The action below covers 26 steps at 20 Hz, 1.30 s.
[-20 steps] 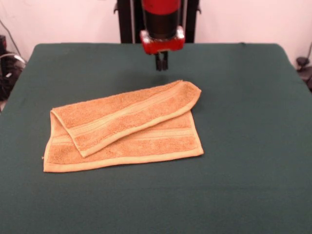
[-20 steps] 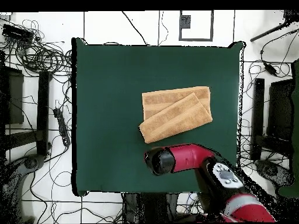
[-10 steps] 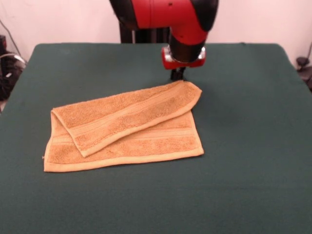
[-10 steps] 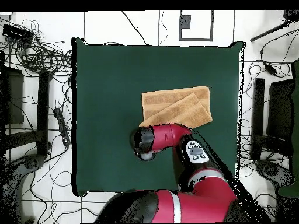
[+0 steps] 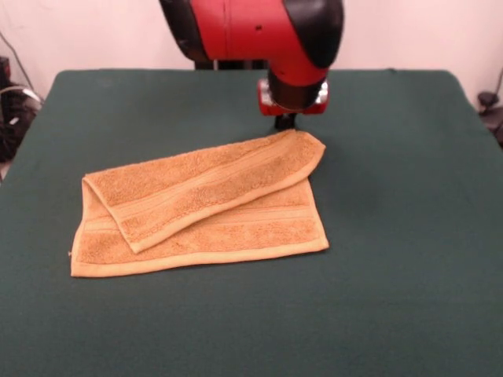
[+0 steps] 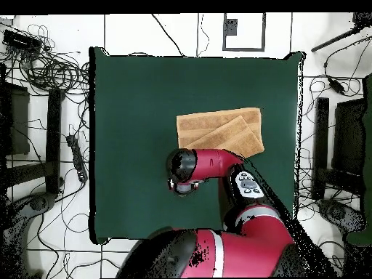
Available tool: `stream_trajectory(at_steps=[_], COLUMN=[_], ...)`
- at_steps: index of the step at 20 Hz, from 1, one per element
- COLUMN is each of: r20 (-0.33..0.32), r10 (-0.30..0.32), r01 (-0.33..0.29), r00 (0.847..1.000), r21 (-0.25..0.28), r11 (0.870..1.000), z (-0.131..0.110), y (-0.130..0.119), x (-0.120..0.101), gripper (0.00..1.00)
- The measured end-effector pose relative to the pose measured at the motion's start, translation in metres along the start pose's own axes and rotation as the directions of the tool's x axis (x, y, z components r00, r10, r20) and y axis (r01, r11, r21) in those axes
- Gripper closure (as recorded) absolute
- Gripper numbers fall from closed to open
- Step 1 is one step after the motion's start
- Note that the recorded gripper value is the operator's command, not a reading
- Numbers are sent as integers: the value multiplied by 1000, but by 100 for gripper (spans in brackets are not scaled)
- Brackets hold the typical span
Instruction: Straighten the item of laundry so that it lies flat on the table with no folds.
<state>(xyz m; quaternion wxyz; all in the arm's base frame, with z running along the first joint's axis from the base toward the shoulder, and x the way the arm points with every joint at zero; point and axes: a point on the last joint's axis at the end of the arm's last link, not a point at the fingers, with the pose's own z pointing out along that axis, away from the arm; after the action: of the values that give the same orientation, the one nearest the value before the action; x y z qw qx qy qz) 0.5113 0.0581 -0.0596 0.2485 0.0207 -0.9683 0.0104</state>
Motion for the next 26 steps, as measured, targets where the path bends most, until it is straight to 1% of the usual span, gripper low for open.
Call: stream_trajectory(at_steps=[7,10,13,18,22,26], r20=[11,14,36,81,94,98], r10=[-15,-19,-30,-31,-30,-28], r01=[15,19,27,25,24,22], r00=[1000,1000,999,996,995,995], r21=[52,60,67,67,66,63], r11=[999,998,997,997,998,998], z=[-1,-3,-15,-44,-61,-71], y=[7,9,20,36,46,53], x=[3,3,1,-4,-6,-7], gripper=[100,100,100,100,100,100])
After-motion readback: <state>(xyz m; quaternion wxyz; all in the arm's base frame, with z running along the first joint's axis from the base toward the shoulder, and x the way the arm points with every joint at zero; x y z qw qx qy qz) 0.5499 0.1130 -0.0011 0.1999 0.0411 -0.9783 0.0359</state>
